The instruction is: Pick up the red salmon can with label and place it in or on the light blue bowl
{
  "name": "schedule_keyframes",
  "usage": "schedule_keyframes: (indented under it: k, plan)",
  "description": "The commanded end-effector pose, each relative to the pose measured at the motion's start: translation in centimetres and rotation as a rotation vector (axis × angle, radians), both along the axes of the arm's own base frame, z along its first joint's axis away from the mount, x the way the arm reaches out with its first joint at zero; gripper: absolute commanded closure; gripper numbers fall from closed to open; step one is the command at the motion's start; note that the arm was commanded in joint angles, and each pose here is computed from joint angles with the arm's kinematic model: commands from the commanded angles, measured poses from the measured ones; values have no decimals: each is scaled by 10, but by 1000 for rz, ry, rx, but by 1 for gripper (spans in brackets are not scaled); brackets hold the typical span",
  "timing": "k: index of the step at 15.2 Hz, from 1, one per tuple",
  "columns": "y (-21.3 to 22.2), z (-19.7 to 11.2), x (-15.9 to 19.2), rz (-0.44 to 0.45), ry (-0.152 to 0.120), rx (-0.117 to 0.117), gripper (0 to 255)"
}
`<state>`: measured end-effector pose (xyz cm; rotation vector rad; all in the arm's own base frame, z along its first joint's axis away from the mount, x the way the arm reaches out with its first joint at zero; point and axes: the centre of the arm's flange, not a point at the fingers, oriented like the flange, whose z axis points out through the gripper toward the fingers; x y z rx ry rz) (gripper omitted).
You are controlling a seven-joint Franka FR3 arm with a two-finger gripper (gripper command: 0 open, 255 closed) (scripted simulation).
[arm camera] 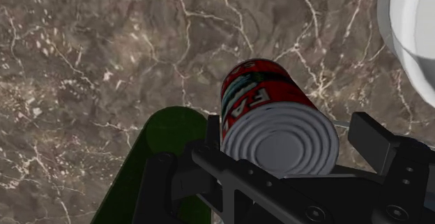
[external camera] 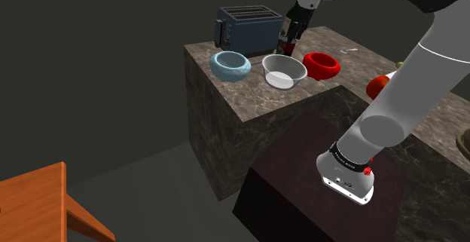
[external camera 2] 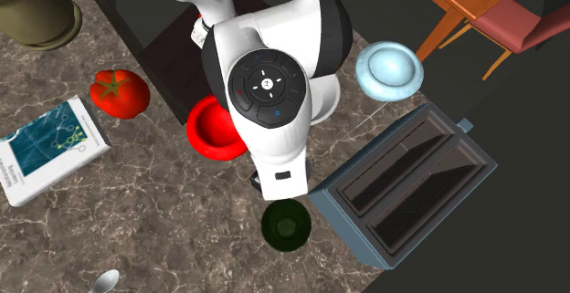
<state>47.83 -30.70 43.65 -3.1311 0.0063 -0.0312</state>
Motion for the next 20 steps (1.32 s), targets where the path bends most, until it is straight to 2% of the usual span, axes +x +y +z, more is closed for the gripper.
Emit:
schedule_keyframes:
  k: [1, 10, 11, 20]
  plan:
    - [0, -11, 0, 0, -1, 0, 0]
    - [0, -14, 1, 0, 0, 0, 0]
    - [0, -14, 1, 0, 0, 0, 255]
    - [0, -14, 1, 0, -1, 0, 255]
